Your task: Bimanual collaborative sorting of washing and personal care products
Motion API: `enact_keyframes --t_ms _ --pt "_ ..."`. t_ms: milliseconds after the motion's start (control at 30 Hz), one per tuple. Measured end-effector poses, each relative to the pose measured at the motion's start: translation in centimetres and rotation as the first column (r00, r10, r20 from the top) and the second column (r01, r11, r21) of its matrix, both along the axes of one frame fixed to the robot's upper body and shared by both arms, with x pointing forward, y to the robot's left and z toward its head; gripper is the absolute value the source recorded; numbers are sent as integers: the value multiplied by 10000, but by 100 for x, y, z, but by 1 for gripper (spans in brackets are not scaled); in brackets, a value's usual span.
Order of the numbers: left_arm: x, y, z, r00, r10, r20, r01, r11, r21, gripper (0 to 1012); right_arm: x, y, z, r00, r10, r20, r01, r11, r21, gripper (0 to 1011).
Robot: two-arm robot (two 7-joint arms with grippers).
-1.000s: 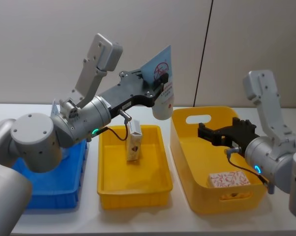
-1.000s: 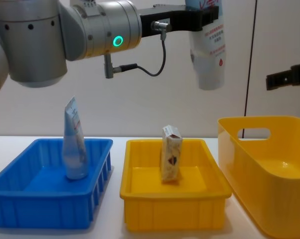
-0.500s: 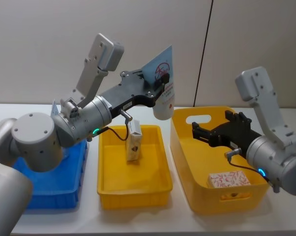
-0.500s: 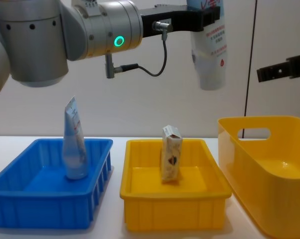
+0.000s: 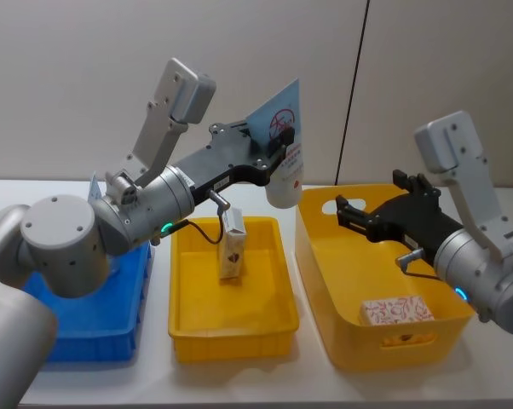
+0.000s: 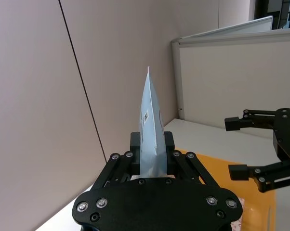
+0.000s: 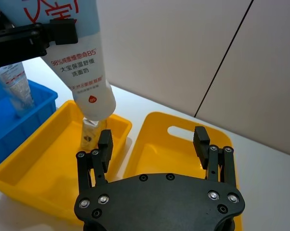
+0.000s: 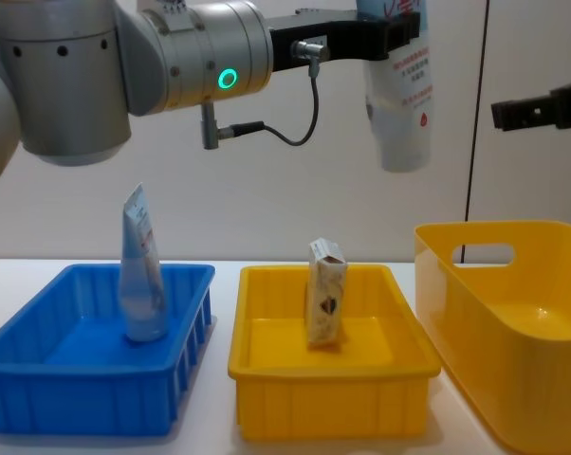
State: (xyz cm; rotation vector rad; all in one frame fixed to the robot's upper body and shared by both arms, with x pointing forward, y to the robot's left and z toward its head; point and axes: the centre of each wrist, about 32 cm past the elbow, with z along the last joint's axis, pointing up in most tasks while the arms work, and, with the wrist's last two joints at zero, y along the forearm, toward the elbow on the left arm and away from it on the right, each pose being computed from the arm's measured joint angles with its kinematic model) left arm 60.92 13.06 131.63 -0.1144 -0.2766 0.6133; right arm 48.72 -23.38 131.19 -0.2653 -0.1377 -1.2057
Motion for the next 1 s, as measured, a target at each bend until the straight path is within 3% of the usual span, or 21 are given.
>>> enact_keyframes --t_ms 400,1000 --pt "2 1 2 10000 3 2 -3 10000 2 241 120 -106 -89 9973 563 463 -561 9984 -41 1004" --pt "2 1 2 10000 5 1 -5 10000 1 241 399 -157 -178 9754 2188 272 -2175 9750 -457 1004"
